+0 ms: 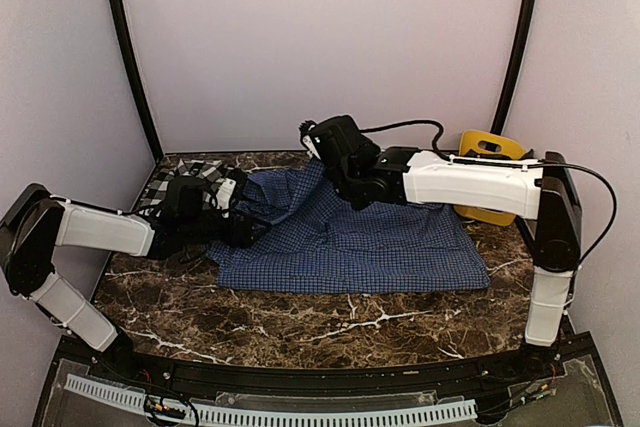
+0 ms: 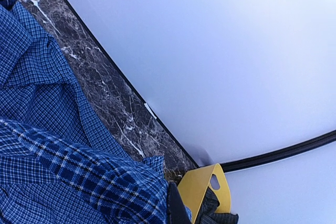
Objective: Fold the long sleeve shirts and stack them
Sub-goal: Fold the sleeve of the 1/3-folded shirt.
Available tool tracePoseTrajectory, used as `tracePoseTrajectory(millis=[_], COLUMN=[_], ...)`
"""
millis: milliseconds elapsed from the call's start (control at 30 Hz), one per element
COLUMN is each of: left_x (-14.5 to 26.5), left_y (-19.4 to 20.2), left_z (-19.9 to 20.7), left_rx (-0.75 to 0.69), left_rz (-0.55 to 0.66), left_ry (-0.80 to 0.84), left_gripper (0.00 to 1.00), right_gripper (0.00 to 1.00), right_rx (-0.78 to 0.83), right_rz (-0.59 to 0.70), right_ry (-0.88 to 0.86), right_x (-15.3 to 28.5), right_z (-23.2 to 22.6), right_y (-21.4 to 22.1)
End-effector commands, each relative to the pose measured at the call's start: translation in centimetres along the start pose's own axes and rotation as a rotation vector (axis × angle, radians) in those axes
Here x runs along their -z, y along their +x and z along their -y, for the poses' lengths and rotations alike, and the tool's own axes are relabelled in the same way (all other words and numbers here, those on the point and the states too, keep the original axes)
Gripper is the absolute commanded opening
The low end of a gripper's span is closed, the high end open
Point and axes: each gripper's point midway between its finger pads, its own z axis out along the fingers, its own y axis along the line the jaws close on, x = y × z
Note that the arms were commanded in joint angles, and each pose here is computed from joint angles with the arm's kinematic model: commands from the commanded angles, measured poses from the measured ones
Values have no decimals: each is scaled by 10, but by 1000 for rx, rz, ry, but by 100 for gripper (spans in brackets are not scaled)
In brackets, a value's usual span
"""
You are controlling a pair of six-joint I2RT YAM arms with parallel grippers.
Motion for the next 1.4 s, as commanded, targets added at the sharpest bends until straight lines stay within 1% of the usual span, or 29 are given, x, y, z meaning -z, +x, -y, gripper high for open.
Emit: tracePoseTrajectory(millis=[0, 67, 167, 300, 400, 433, 467, 567, 633, 700, 733, 767, 800, 833, 900, 933, 967, 1000, 1033, 1100, 1267, 1367], left_x=[6, 3, -2, -15, -28, -31, -36, -43, -47, -52, -55, -57, -59, -59, -58, -57, -55, -54, -52, -49, -46, -45], left_y=[6, 11, 15, 2, 4, -3, 2, -8, -13, -14, -11, -12, -9, -9, -9, -10, -9, -9, -9, -8, 2, 11], left_z=[25, 29, 27, 5, -9, -15, -21, -34, -37, -37, -38, -38, -39, -39, -41, -42, -42, -43, -43, -45, -48, -50], left_rx=[-101, -163, -207, -250, -292, -299, -303, -320, -326, -330, -329, -330, -326, -325, -318, -313, -312, -307, -304, -293, -274, -269], left_rz=[11, 3, -18, 2, -20, -14, -32, -22, -5, -6, -15, -15, -24, -24, -22, -19, -20, -20, -20, -20, -58, -87], left_ry=[127, 139, 126, 0, -57, -95, -116, -187, -200, -189, -185, -183, -184, -187, -193, -196, -198, -201, -203, -211, -217, -222], left_gripper=[73, 74, 74, 74, 74, 74, 74, 71, 68, 61, 54, 51, 43, 40, 29, 26, 19, 15, 8, 1, 0, 3], right_gripper=[0, 0, 0, 0, 0, 0, 0, 0, 0, 0, 0, 0, 0, 0, 0, 0, 0, 0, 0, 0, 0, 0], right_rx=[-61, -79, -90, -89, -88, -90, -90, -89, -92, -99, -100, -99, -96, -91, -83, -76, -67, -64, -62, -58, -48, -44], right_rz=[77, 87, 107, 121, 123, 125, 128, 132, 136, 140, 142, 141, 137, 132, 119, 111, 101, 92, 87, 74, 37, 10], right_ry=[13, 3, -16, -33, -41, -44, -49, -55, -62, -70, -73, -74, -73, -72, -67, -66, -68, -68, -69, -68, -84, -113], right_x=[14, 17, 20, 24, 28, 29, 31, 35, 38, 39, 40, 41, 41, 40, 39, 39, 38, 37, 37, 36, 37, 40], right_z=[21, 26, 30, 30, 32, 34, 35, 38, 39, 40, 40, 39, 39, 38, 36, 34, 29, 27, 25, 21, 7, -10], right_y=[-22, -27, -35, -39, -39, -39, -39, -36, -34, -32, -31, -29, -27, -25, -20, -16, -11, -7, -3, 4, 26, 44])
